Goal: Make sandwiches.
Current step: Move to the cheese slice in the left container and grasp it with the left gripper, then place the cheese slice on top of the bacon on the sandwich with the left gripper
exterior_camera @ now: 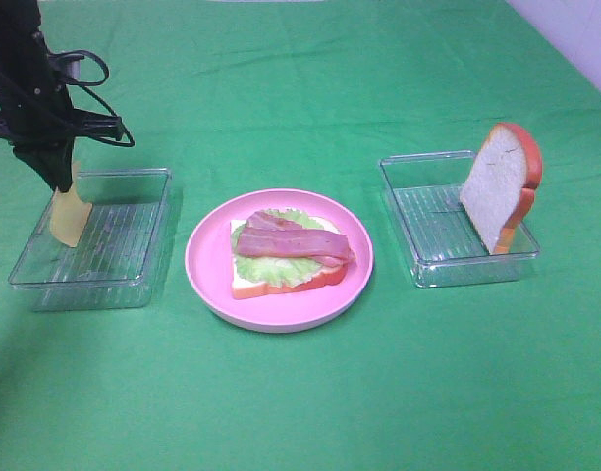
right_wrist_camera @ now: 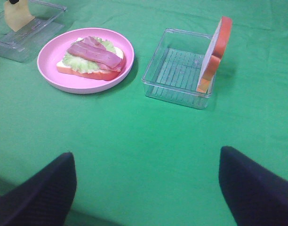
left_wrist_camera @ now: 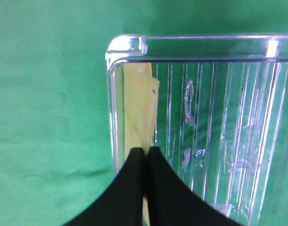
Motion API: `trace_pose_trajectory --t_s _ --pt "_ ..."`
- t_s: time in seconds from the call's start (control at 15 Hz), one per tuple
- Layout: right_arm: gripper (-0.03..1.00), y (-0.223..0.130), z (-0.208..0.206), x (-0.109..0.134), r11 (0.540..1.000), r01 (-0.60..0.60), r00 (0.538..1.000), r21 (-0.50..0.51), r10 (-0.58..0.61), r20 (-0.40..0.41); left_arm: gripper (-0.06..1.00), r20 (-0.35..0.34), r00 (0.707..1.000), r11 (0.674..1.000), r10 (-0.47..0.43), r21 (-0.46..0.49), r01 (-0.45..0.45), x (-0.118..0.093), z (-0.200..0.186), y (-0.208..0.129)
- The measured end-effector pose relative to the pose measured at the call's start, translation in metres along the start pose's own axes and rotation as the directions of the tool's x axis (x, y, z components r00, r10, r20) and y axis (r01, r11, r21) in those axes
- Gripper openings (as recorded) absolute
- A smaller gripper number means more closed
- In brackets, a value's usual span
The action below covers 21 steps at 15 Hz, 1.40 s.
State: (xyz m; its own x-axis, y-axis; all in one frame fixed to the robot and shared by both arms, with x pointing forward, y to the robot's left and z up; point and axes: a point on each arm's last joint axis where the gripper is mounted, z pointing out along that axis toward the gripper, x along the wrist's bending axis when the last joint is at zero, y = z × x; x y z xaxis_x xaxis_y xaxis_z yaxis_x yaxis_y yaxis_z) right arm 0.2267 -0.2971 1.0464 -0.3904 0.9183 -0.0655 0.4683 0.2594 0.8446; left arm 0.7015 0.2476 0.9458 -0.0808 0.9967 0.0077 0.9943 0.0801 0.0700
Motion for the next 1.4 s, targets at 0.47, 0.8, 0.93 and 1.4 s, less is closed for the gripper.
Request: trace_pose_trajectory --t_s 0.47,0.8,0.93,1.4 --pt "0.76 0.000 0.000 0.000 1.000 0.000 1.000 0.000 0.000 0.000 0.00 0.023 1.000 1.000 0.004 -0.006 -0.004 -0.002 -0.004 0.000" --pt "0.76 0.000 0.000 0.000 1.000 0.000 1.000 0.000 0.000 0.000 0.00 0.074 0.997 0.995 0.008 -0.100 -0.001 -0.004 -0.049 -0.002" --pt "0.76 0.000 0.000 0.000 1.000 0.000 1.000 0.000 0.000 0.000 0.00 0.123 0.992 0.993 0.018 -0.121 -0.003 -0.007 -0.062 -0.004" --pt "0.76 0.000 0.000 0.000 1.000 0.000 1.000 0.000 0.000 0.000 0.00 0.510 0.849 0.982 0.135 -0.182 -0.047 -0.056 -0.091 -0.012"
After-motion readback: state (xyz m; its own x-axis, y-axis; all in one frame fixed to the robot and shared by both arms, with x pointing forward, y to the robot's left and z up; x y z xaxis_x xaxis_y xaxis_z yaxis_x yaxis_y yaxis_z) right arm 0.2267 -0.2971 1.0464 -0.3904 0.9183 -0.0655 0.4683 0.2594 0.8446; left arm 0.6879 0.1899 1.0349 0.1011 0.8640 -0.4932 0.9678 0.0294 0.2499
